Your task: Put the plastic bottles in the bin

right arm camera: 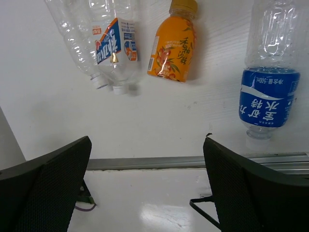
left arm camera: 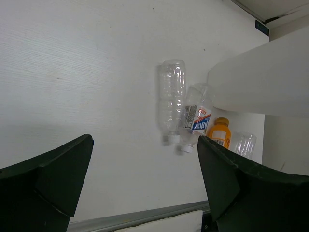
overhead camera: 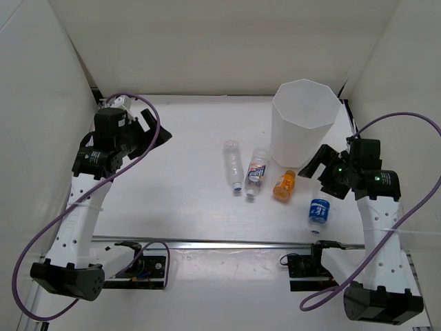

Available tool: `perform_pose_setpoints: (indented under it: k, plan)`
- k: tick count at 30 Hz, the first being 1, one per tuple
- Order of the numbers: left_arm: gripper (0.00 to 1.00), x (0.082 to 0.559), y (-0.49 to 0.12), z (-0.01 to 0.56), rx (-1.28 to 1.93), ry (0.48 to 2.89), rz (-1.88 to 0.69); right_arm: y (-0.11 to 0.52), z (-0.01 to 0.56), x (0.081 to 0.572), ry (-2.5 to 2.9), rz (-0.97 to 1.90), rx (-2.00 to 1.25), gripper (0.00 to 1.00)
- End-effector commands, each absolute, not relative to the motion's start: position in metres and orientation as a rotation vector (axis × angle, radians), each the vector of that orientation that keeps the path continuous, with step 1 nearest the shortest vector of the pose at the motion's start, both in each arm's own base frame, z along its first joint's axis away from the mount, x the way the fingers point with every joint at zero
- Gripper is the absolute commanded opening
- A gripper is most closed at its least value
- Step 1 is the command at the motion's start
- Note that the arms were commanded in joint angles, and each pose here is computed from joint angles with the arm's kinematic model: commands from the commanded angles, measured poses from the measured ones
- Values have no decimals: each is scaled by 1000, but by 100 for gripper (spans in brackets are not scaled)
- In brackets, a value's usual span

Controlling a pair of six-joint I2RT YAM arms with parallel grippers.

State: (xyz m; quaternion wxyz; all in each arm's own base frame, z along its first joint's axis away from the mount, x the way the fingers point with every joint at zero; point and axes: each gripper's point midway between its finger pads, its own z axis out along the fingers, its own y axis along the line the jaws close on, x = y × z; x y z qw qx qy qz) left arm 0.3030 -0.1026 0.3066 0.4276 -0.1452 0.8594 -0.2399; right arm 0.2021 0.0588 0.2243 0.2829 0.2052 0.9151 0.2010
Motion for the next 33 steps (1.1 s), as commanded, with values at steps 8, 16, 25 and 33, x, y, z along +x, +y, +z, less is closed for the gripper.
perform_pose_setpoints:
  k: [8,16,25,33]
  plan:
    - [100,305,-95,306,-366,2121,-557,36,178,193,2592,341,686,100]
    - [100,299,-90,290,-364,2143,-494,17,131,213,2687,241,898,100]
    - [100,293,-87,282,-347,2158,-460,-20,94,211,2735,-69,901,100]
    - [100,290,-85,268,-359,2194,-438,-35,76,216,2757,-201,917,100]
